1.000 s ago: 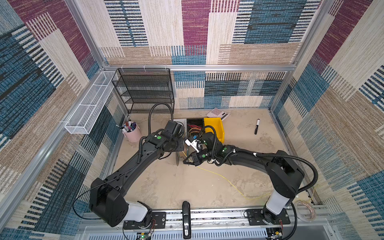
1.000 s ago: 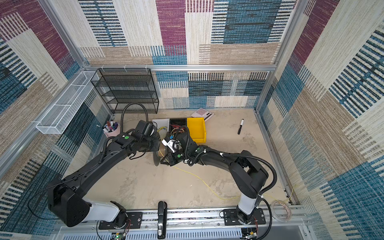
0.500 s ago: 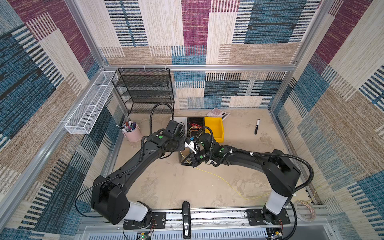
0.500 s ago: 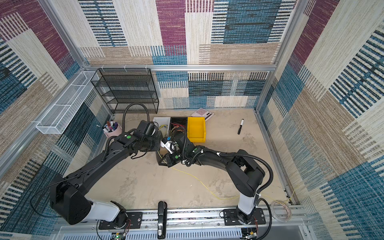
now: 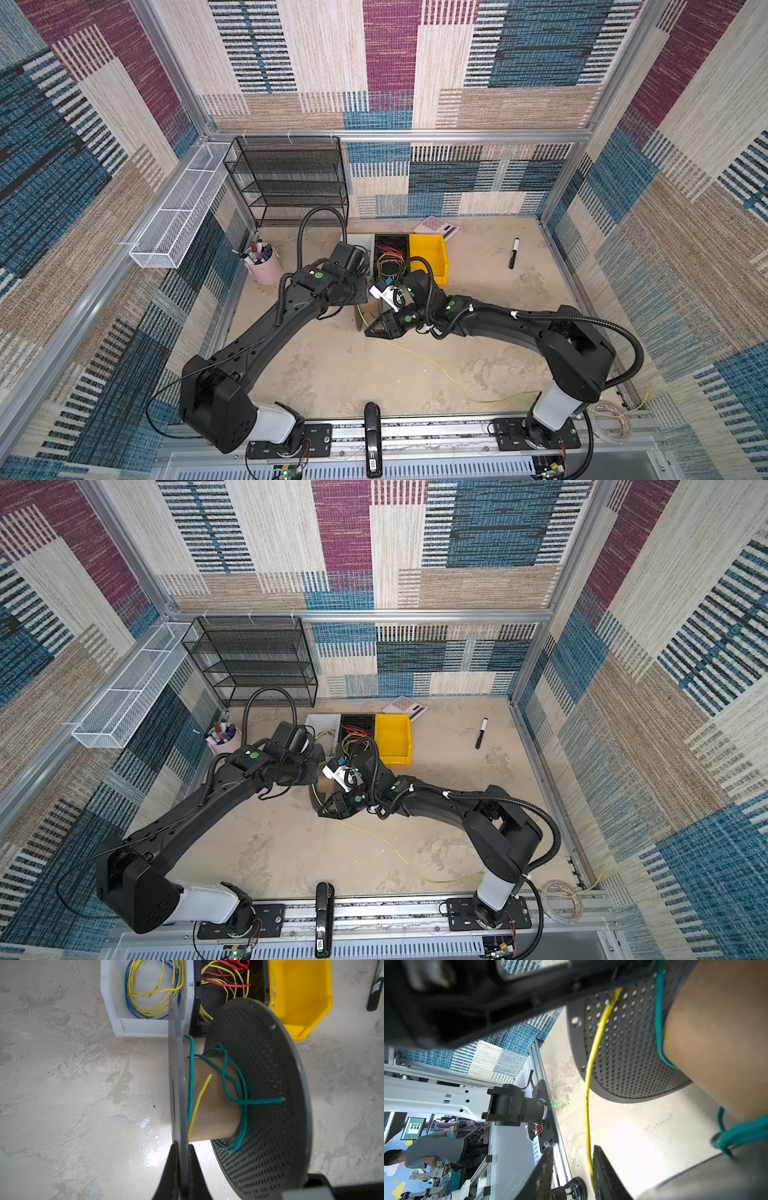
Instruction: Wrap the cables
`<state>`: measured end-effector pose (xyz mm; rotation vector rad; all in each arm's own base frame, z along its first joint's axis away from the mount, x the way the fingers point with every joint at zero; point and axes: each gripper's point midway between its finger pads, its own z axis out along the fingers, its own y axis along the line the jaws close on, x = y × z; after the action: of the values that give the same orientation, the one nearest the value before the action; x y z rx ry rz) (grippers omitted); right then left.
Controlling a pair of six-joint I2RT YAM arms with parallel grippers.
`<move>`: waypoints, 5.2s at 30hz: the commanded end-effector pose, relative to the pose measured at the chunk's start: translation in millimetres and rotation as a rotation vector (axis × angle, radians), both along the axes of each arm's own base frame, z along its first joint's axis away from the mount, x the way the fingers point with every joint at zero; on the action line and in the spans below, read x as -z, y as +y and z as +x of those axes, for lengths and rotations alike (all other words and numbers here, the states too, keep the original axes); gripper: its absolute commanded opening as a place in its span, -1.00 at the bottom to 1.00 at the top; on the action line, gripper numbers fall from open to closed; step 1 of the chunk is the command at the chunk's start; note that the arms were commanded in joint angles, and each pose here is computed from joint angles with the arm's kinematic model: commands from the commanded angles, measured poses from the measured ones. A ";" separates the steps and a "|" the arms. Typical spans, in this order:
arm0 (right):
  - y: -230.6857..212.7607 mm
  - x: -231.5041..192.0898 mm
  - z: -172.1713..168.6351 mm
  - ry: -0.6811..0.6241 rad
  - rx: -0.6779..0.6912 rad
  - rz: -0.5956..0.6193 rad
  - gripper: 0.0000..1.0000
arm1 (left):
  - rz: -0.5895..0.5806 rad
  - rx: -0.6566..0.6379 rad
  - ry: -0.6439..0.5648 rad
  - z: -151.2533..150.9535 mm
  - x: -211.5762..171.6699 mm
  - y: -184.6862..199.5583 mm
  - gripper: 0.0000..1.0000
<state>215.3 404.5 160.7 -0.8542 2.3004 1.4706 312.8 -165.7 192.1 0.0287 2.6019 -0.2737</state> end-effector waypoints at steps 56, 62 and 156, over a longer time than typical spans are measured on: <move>-126.0 -6.0 -81.0 0.426 0.472 0.272 0.63 | -0.325 -0.204 -0.153 -43.4 -98.5 19.7 -1.00; -138.2 8.4 -79.1 0.474 0.544 0.311 0.64 | -0.331 -0.202 -0.183 -49.4 -112.0 25.1 -1.00; -82.8 88.5 0.9 -0.339 0.028 -0.204 0.46 | -0.065 -0.174 0.086 -46.1 -21.7 28.5 -1.00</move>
<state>219.3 310.1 65.6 -0.9869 2.2976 0.9263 262.0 -140.4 208.9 -0.2068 2.6881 -0.3175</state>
